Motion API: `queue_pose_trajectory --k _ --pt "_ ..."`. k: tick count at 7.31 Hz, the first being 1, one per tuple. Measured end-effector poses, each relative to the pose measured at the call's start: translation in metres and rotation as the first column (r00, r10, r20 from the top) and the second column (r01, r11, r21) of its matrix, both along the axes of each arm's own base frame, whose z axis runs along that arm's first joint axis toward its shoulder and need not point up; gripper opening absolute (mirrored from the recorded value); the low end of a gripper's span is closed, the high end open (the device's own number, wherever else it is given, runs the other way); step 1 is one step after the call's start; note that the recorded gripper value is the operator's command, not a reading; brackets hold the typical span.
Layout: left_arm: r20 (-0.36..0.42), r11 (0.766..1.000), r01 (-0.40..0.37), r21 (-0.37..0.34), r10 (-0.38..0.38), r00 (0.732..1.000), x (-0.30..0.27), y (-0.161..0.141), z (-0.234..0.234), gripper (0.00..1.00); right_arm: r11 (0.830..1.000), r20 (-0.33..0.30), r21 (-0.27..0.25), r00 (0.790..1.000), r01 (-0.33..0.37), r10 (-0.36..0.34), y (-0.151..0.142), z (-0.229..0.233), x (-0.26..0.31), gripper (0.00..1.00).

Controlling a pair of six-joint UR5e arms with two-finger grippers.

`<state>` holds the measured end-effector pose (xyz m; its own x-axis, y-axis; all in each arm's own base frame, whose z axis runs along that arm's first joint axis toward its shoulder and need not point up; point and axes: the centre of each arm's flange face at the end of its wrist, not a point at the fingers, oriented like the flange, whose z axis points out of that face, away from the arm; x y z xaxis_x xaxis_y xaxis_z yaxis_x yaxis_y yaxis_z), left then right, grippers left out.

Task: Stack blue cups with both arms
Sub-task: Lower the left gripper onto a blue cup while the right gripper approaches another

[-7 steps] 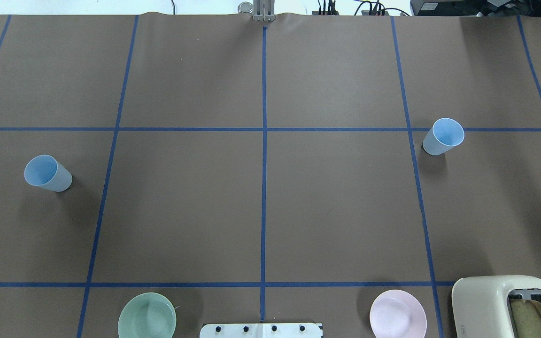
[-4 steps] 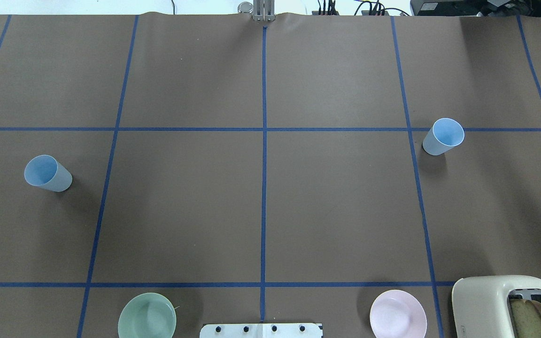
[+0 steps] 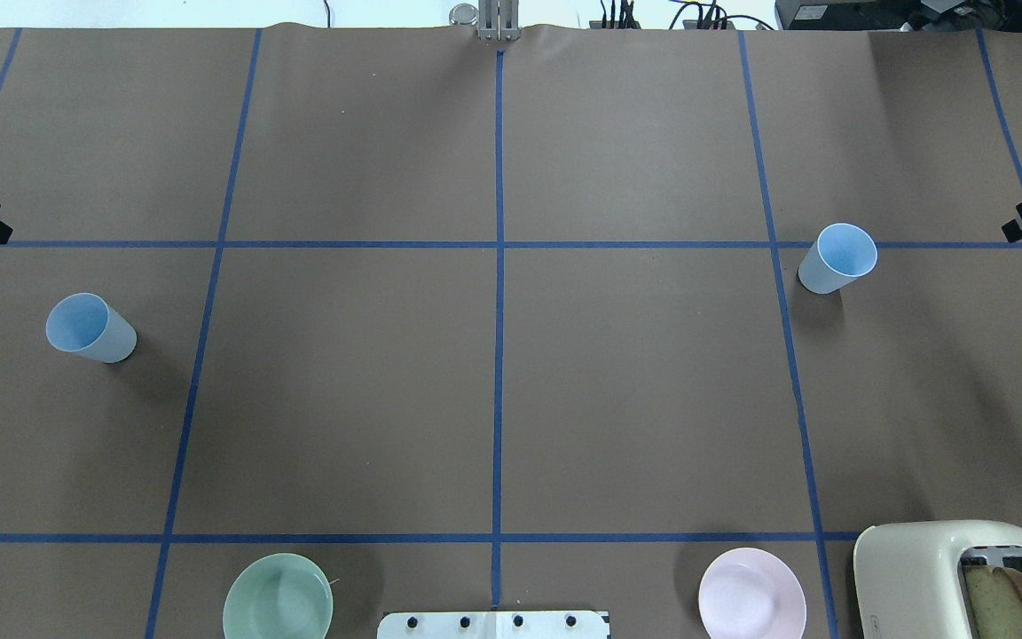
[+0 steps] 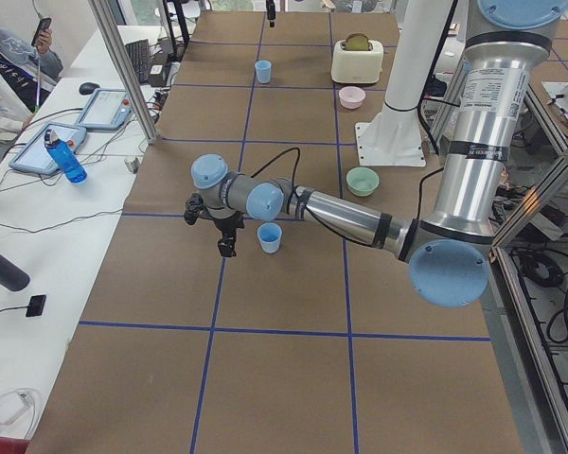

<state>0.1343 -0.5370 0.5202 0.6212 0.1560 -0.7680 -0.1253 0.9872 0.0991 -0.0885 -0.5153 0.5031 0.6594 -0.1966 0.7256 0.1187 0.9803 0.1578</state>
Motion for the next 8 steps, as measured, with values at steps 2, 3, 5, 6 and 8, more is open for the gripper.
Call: queue_pose_trajectory --k 2,3,5,6,8 --pt "-0.038 1.0 0.017 0.003 -0.017 0.999 0.025 0.032 0.018 0.98 0.999 0.006 -0.033 1.0 -0.015 0.015 -0.005 -0.015 -0.026 0.99" --pt "-0.053 1.0 0.019 -0.003 -0.02 0.998 0.036 0.042 0.021 0.97 0.999 0.009 -0.039 1.0 -0.018 0.018 -0.006 -0.018 -0.031 0.99" --pt "-0.067 1.0 0.015 -0.023 -0.016 0.998 0.055 0.054 0.022 0.95 0.999 0.01 -0.045 1.0 -0.012 0.012 -0.006 -0.018 -0.037 0.99" --pt "-0.069 0.999 0.011 -0.03 -0.013 0.998 0.06 0.057 0.022 0.91 0.999 0.009 -0.048 1.0 -0.004 0.005 -0.006 -0.017 -0.041 0.99" --pt "-0.068 0.999 0.001 -0.044 -0.004 0.998 0.069 0.061 0.024 0.72 0.999 0.008 -0.048 1.0 0.01 -0.009 -0.006 -0.017 -0.05 0.99"
